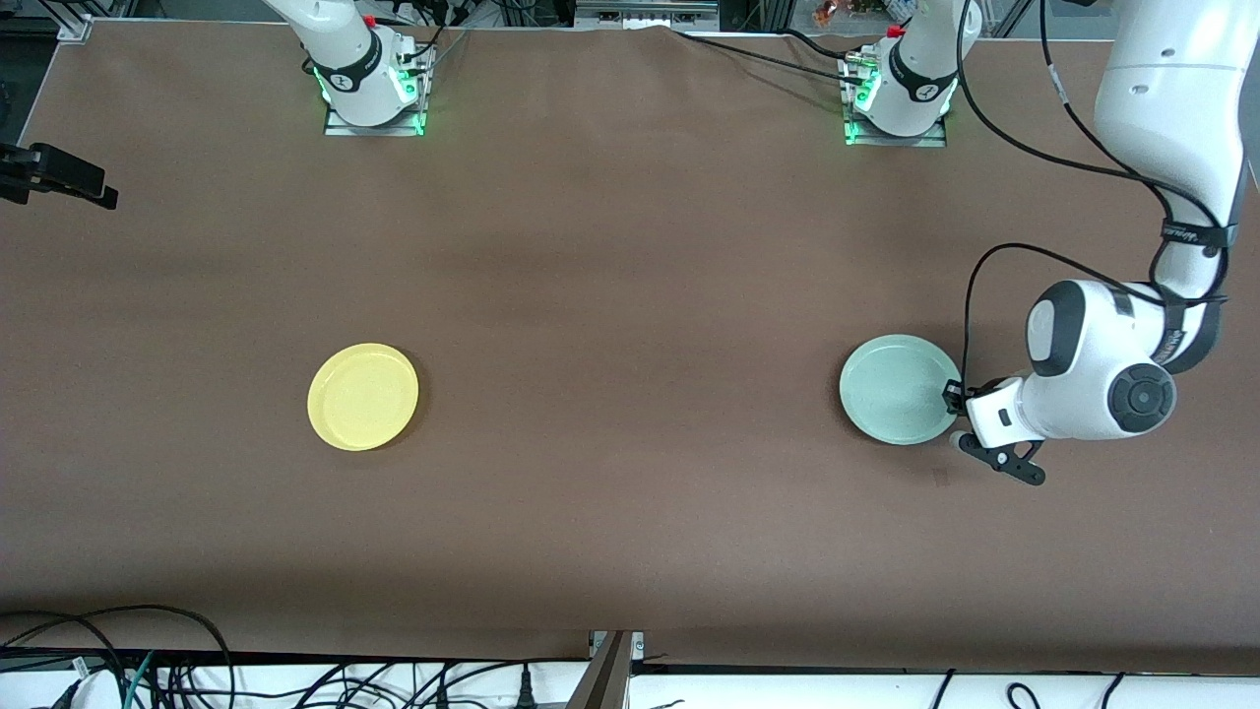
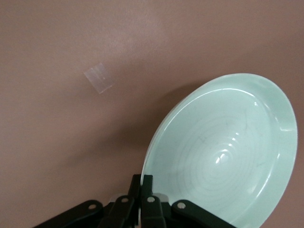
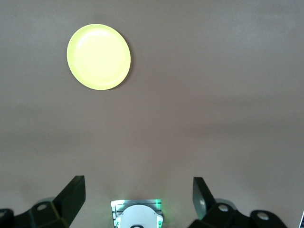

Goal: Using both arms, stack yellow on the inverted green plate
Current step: 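Lift the green plate with the left gripper and flip it over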

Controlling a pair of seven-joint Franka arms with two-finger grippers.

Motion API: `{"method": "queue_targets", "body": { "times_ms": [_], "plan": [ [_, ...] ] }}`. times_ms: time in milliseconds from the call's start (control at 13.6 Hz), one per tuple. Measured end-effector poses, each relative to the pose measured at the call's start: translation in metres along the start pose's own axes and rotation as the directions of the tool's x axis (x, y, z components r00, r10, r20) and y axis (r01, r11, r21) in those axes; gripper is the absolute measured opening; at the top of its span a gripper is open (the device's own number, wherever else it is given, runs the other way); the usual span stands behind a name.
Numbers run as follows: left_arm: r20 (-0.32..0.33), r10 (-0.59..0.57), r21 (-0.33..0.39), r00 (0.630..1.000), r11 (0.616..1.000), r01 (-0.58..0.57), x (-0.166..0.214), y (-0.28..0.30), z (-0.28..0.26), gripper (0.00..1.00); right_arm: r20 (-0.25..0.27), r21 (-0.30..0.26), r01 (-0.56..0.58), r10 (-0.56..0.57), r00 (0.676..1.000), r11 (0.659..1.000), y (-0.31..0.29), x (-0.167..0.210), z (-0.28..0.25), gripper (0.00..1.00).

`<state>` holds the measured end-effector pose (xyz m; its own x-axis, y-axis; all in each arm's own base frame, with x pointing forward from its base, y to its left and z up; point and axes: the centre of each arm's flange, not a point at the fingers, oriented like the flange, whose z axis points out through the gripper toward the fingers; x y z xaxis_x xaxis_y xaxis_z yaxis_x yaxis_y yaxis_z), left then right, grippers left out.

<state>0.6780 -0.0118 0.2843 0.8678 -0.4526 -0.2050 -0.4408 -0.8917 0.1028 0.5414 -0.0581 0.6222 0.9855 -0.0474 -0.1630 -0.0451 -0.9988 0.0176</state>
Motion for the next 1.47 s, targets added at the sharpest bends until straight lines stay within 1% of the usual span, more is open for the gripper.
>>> {"method": "queue_targets", "body": {
  "times_ms": [147, 294, 367, 514, 661, 734, 807, 881, 954, 1101, 1248, 1321, 1394, 1468],
  "plan": [
    [0.041, 0.033, 0.076, 0.999, 0.996, -0.036, 0.007, 0.016, -0.044, 0.03, 0.000, 0.000, 0.000, 0.000, 1.000, 1.000, 0.000, 0.000, 0.000, 1.00],
    [0.099, 0.047, 0.170, 0.994, 0.983, -0.063, 0.017, 0.049, -0.065, 0.03, 0.000, 0.000, 0.000, 0.000, 1.000, 1.000, 0.000, 0.000, 0.000, 1.00],
    [0.129, 0.051, 0.231, 0.990, 0.970, -0.080, 0.023, 0.072, -0.070, 0.03, 0.000, 0.000, 0.000, 0.000, 1.000, 1.000, 0.000, 0.000, 0.000, 1.00],
    [0.190, 0.049, 0.363, 0.981, 0.925, -0.116, 0.037, 0.130, -0.073, 0.03, 0.000, 0.000, 0.000, 0.000, 1.000, 1.000, 0.000, 0.000, 0.000, 1.00],
    [0.223, 0.016, 0.490, 0.975, 0.863, -0.126, 0.046, 0.197, -0.070, 0.03, 0.000, 0.000, 0.001, -0.001, 1.000, 1.000, 0.000, 0.000, 0.000, 1.00],
    [0.228, -0.003, 0.557, 0.974, 0.821, -0.128, 0.048, 0.231, -0.068, 0.03, 0.000, 0.000, 0.001, -0.001, 1.000, 1.000, 0.000, 0.000, 0.000, 1.00],
    [0.232, -0.016, 0.630, 0.973, 0.764, -0.137, 0.048, 0.266, -0.066, 0.03, 0.000, 0.000, 0.001, -0.001, 1.000, 1.000, 0.000, 0.000, 0.000, 1.00],
    [0.234, -0.023, 0.702, 0.972, 0.696, -0.153, 0.047, 0.301, -0.063, 0.03, 0.000, 0.000, 0.001, -0.001, 1.000, 1.000, 0.000, 0.000, 0.000, 1.00],
    [0.238, -0.023, 0.756, 0.971, 0.632, -0.170, 0.044, 0.337, -0.056, 0.03, 0.000, 0.000, 0.001, -0.001, 1.000, 1.000, 0.000, 0.000, 0.000, 1.00],
    [0.260, -0.024, 0.828, 0.965, 0.521, -0.210, 0.038, 0.396, -0.030, 0.03, 0.000, 0.000, 0.000, 0.000, 1.000, 1.000, 0.000, 0.000, 0.000, 1.00],
    [0.301, -0.014, 0.882, 0.954, 0.384, -0.273, 0.032, 0.440, 0.006, 0.03, 0.000, 0.000, 0.000, 0.000, 1.000, 1.000, 0.000, 0.000, 0.000, 1.00],
    [0.321, -0.004, 0.895, 0.947, 0.327, -0.303, 0.029, 0.463, 0.027, 0.03, 0.000, 0.000, 0.000, 0.000, 1.000, 1.000, 0.000, 0.000, 0.000, 1.00],
    [0.325, 0.010, 0.910, 0.946, 0.270, -0.316, 0.024, 0.486, 0.046, 0.03, 0.000, 0.000, 0.000, 0.000, 1.000, 1.000, 0.000, 0.000, 0.000, 1.00],
    [0.307, 0.024, 0.928, 0.951, 0.212, -0.305, 0.019, 0.508, 0.061, 0.03, 0.000, 0.000, -0.001, 0.001, 1.000, 1.000, 0.000, 0.000, 0.000, 1.00]
  ]
}}
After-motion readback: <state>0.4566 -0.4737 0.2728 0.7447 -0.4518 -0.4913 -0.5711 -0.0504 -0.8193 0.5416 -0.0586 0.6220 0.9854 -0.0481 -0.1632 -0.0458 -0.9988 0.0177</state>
